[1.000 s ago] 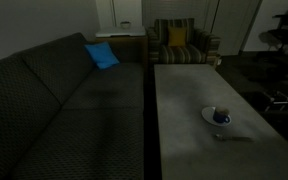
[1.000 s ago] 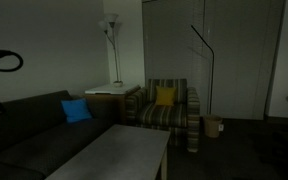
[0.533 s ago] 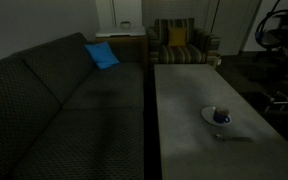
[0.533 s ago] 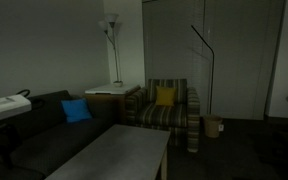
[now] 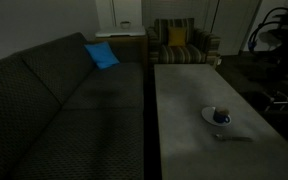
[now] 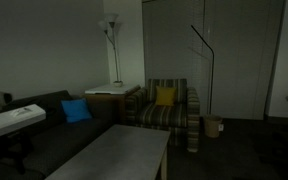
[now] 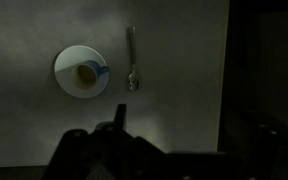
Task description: Put the spoon in the mug, take it out and put it back on the table
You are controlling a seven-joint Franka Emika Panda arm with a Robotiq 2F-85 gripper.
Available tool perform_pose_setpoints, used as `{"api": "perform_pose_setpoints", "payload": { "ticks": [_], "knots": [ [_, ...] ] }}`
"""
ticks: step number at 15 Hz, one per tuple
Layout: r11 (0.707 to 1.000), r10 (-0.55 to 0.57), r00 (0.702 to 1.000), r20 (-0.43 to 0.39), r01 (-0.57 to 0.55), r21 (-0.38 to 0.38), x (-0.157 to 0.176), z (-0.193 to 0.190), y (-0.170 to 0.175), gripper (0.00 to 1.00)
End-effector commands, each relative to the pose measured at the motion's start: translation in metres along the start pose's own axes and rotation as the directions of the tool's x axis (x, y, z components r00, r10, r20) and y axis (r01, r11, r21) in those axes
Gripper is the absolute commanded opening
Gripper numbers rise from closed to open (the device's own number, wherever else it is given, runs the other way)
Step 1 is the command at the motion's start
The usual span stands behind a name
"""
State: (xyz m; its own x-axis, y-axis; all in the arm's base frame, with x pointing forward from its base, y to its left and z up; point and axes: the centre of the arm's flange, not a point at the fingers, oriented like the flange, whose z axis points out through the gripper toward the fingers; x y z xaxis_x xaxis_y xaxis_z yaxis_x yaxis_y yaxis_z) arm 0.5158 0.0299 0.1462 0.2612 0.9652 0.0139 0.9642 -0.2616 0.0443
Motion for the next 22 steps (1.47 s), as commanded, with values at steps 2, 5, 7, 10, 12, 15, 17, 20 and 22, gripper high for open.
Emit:
{"api": "perform_pose_setpoints", "payload": {
  "ticks": [2,5,7,10,12,15,17,20,22],
  "knots": [
    [0.999,-0.023,1.000,0.020,0.022,0.032,0.002,0.019,-0.011,1.00],
    [0.996,-0.003,1.000,0.003,0.003,0.085,-0.021,0.049,0.012,1.00],
    [0.994,0.023,1.000,-0.016,-0.021,0.111,-0.036,0.073,0.027,1.00],
    [0.988,0.062,0.997,-0.045,-0.055,0.144,-0.045,0.105,0.043,1.00],
    [0.986,0.082,0.995,-0.052,-0.073,0.152,-0.043,0.122,0.050,1.00],
    [0.986,0.089,0.996,-0.030,-0.084,0.142,-0.031,0.143,0.056,1.00],
    [0.986,0.102,0.995,-0.010,-0.100,0.130,-0.024,0.155,0.058,1.00],
    [0.984,0.129,0.992,-0.008,-0.127,0.125,-0.017,0.175,0.059,1.00],
    [0.979,0.152,0.988,-0.007,-0.149,0.139,-0.013,0.190,0.060,1.00]
  ]
}}
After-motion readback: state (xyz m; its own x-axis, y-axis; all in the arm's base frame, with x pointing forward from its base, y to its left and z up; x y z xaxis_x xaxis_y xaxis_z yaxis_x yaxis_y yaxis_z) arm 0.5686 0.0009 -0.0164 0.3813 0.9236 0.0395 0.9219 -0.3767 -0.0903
